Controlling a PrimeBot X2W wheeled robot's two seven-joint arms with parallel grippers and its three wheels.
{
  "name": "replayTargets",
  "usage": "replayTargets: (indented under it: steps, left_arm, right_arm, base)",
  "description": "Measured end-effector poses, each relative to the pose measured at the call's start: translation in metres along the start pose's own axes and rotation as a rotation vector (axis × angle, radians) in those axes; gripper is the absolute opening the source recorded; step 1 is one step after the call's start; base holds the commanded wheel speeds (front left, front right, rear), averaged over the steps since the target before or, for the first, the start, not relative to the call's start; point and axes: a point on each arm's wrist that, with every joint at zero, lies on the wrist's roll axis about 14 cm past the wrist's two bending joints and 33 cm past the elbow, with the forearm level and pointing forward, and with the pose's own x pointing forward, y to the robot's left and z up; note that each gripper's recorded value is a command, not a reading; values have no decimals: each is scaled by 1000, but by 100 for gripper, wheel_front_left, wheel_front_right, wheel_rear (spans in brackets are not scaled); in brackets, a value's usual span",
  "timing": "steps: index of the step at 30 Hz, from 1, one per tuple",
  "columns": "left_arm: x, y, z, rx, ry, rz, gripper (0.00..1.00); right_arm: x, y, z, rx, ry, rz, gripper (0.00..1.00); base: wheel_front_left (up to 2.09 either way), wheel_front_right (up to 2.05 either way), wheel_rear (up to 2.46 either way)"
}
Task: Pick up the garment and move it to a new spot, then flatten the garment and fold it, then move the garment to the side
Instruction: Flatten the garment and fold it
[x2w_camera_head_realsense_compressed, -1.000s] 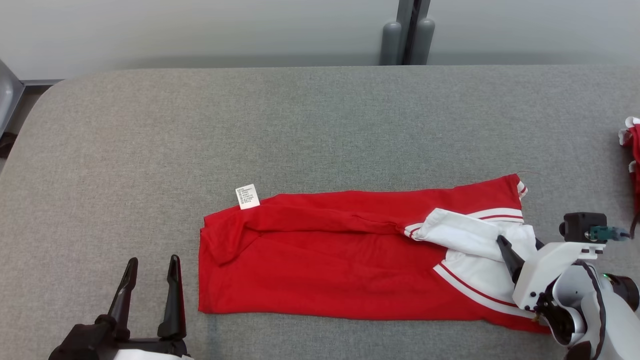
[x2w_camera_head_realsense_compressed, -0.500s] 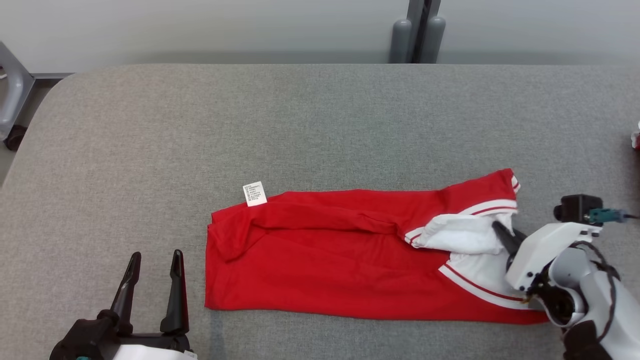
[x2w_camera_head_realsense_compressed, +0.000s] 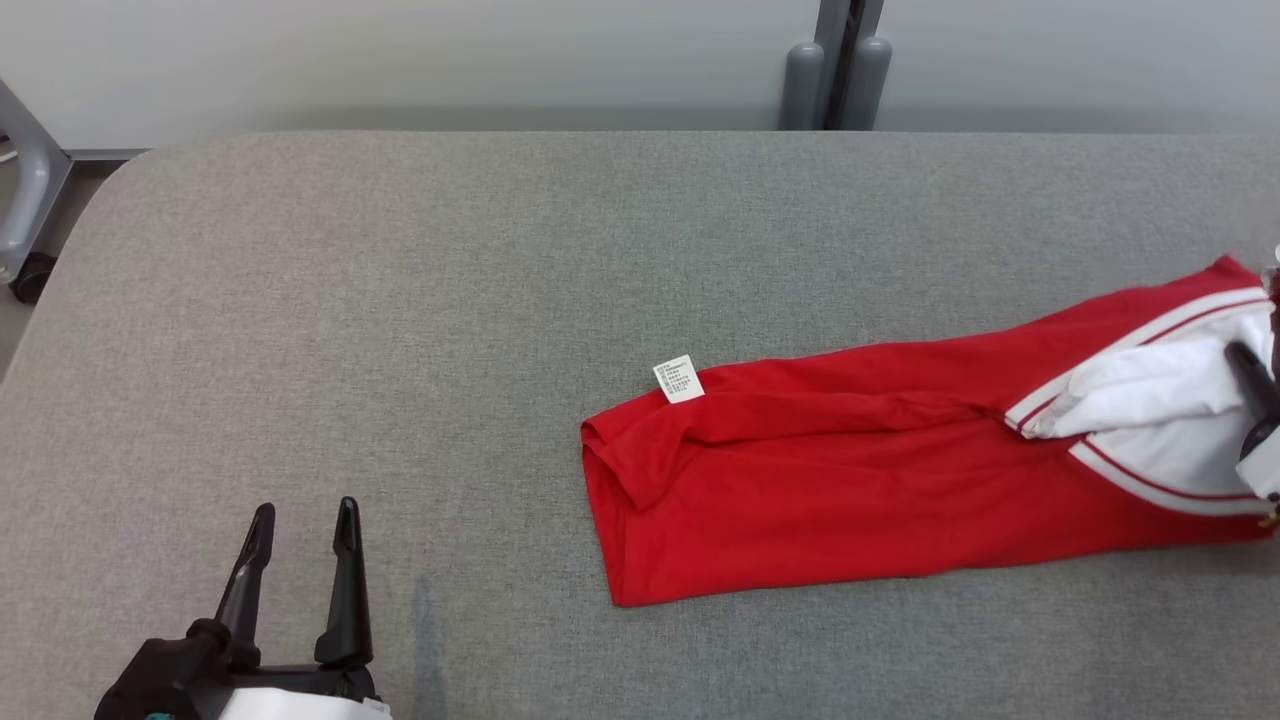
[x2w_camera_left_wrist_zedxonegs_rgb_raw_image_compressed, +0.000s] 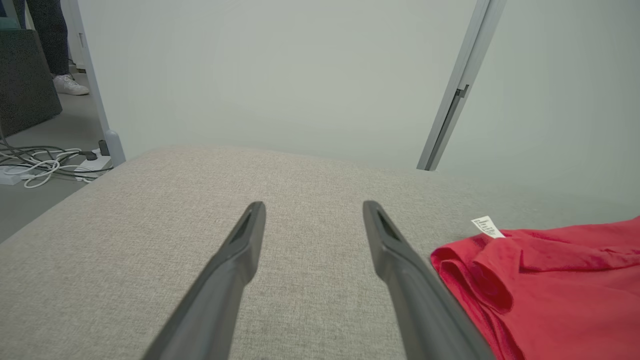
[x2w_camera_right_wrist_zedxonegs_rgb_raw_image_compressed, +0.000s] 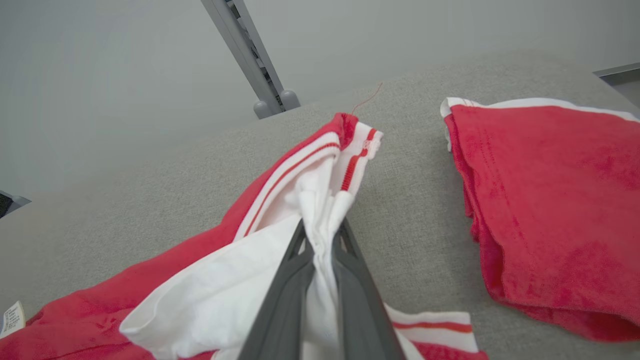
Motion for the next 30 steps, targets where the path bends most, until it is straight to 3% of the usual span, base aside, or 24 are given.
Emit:
replayTargets:
  steps: [3,7,8,12,18,30]
  left_arm:
    - [1,1,0,-3,0,5,100]
    - [3,-1,-3,-10,8,0,100]
    - [4,-5,-6,-11,17,-10,100]
    - [7,-8,-12,-11,37,-20,100]
    - [11,-14,-19,-7,57,-38,100]
    - [6,-7,-25,-8,78,-12,100]
  right_arm:
    - [-2,13,19,-23,-50,48,0]
    - [-6,65,21,-62,-55,199,0]
    - [-10,99,13,-71,-44,295,0]
    - [-24,171,-12,-54,-5,487,0]
    - [-41,255,-58,-5,82,672,0]
    - [-32,288,-107,-41,159,700,0]
  base:
    - [0,0,0]
    - [0,0,0]
    - [0,0,0]
    - [0,0,0]
    - [0,0,0]
    - [0,0,0]
